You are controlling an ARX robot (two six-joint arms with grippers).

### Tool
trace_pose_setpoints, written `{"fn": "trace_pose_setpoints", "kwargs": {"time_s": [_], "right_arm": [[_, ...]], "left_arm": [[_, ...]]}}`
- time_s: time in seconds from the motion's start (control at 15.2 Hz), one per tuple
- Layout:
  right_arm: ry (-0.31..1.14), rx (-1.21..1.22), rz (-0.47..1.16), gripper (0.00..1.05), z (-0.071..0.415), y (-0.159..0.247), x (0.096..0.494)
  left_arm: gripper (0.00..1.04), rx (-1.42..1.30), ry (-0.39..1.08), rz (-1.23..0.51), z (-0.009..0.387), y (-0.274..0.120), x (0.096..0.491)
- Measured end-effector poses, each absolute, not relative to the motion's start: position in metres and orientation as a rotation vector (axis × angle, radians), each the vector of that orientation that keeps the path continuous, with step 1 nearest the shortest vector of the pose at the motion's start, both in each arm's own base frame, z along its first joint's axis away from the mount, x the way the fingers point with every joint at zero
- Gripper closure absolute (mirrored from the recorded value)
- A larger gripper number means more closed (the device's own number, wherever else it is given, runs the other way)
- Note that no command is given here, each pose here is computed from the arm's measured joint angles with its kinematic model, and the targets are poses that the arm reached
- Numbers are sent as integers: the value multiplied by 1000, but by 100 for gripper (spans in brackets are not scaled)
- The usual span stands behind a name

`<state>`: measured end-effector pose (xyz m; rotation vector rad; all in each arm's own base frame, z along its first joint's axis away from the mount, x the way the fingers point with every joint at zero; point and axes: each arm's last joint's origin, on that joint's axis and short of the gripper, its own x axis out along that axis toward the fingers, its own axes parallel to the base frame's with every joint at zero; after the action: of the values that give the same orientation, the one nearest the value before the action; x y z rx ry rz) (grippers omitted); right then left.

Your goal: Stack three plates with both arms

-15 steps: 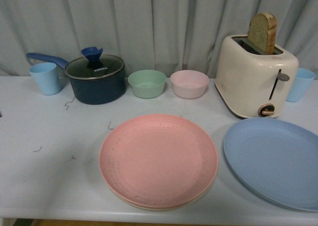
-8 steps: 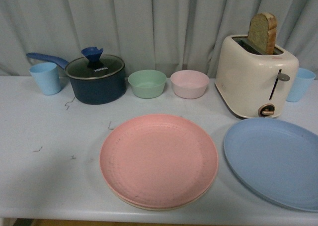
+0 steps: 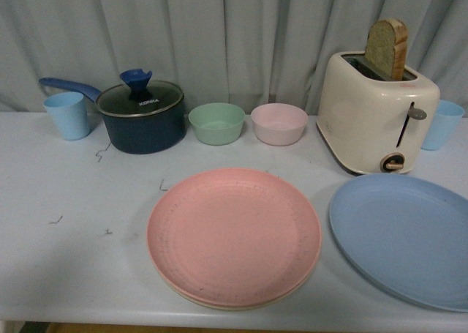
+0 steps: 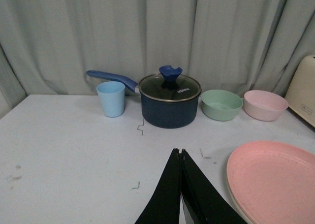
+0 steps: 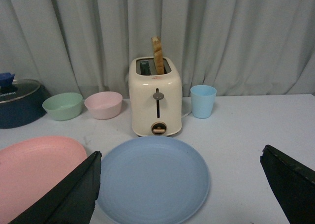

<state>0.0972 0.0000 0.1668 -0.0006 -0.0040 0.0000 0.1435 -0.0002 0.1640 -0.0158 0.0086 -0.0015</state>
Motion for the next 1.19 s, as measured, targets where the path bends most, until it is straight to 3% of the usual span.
{"fn": "trace_pose_setpoints", "kwargs": {"time_s": [1.19], "right_arm": [[-4,-1,0,6,167,0,97]], "left_arm": [[103,-16,4,0,168,0,106]]}}
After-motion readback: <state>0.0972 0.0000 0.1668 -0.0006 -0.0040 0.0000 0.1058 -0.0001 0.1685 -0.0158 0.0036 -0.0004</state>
